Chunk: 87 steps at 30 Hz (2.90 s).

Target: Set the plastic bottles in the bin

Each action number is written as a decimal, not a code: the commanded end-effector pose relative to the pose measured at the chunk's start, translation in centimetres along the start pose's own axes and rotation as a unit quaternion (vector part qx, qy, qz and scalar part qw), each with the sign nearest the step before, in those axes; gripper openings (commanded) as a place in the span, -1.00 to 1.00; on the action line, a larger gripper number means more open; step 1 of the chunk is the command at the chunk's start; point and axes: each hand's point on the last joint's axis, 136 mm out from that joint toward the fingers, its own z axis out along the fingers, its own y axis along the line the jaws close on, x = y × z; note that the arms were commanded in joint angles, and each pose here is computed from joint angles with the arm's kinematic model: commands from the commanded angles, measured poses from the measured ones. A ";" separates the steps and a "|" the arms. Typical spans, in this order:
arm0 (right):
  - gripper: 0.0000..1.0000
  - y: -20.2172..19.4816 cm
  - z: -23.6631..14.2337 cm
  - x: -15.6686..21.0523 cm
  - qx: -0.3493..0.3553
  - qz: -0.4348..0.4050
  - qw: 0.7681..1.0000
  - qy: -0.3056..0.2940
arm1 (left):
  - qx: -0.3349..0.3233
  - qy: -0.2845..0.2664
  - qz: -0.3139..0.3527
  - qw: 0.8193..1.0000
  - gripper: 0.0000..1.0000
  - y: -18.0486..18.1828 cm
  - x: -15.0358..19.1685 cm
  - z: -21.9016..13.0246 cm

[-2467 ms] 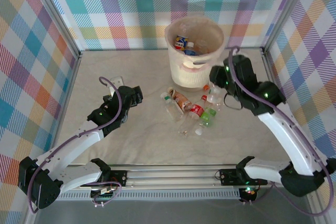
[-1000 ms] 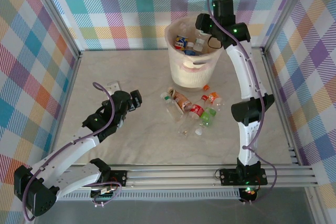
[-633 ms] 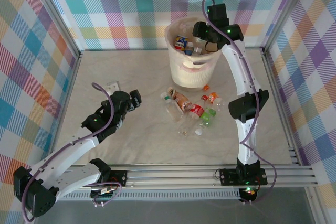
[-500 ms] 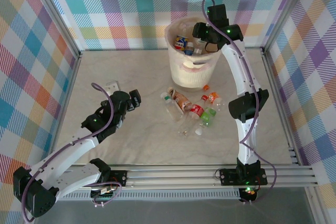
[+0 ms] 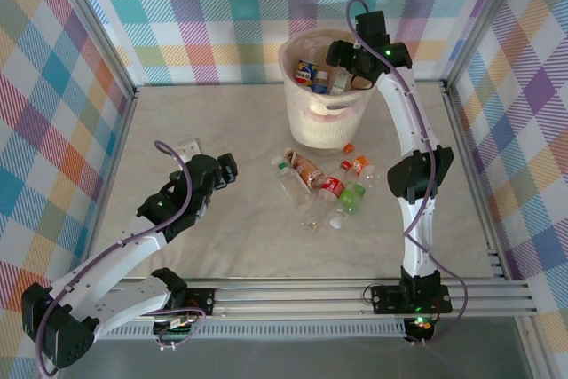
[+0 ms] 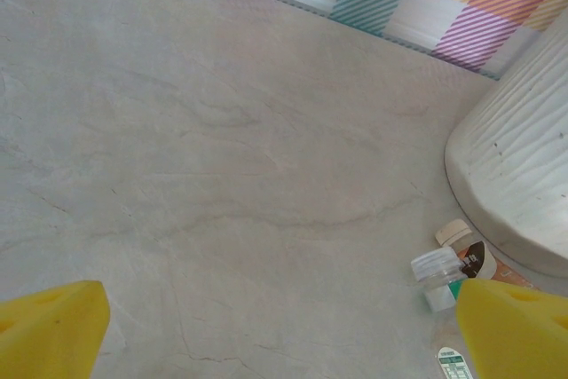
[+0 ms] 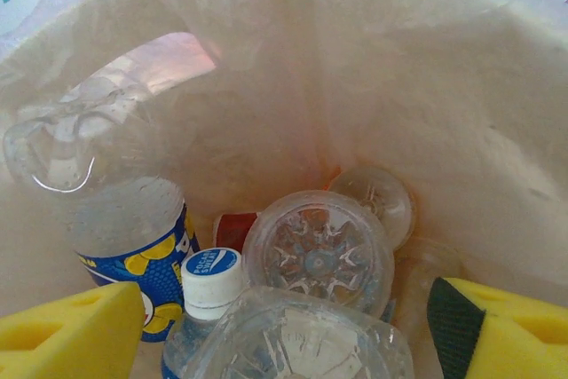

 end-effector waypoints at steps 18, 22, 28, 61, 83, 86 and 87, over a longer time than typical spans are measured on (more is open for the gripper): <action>0.33 1.9 -4.6 -1.4 -0.052 -0.033 0.998 -0.018 | -0.010 -0.002 -0.002 1.000 1.00 0.7 0.3 -0.1; 0.13 2.4 -4.8 -0.7 -0.066 -0.040 0.997 -0.002 | -0.010 -0.001 -0.002 1.000 1.00 0.7 0.4 0.0; 0.05 2.1 -3.7 1.0 -0.069 -0.046 0.996 0.029 | -0.010 0.001 -0.002 1.000 1.00 0.7 0.5 0.0; 0.54 1.7 -15.3 4.8 -0.074 -0.098 0.992 0.017 | -0.027 -0.020 -0.020 0.999 1.00 2.6 0.3 -1.1; 0.99 -11.7 -13.6 30.0 0.041 0.073 0.973 0.213 | -0.043 -0.037 -0.042 0.998 1.00 2.8 0.8 0.4; 0.99 -11.7 -12.0 31.7 0.034 0.091 0.968 0.233 | -0.046 -0.034 -0.044 0.997 1.00 2.7 1.0 0.7; 0.99 -11.6 -11.5 32.1 0.030 0.096 0.966 0.238 | -0.047 -0.032 -0.044 0.997 1.00 2.7 1.1 0.8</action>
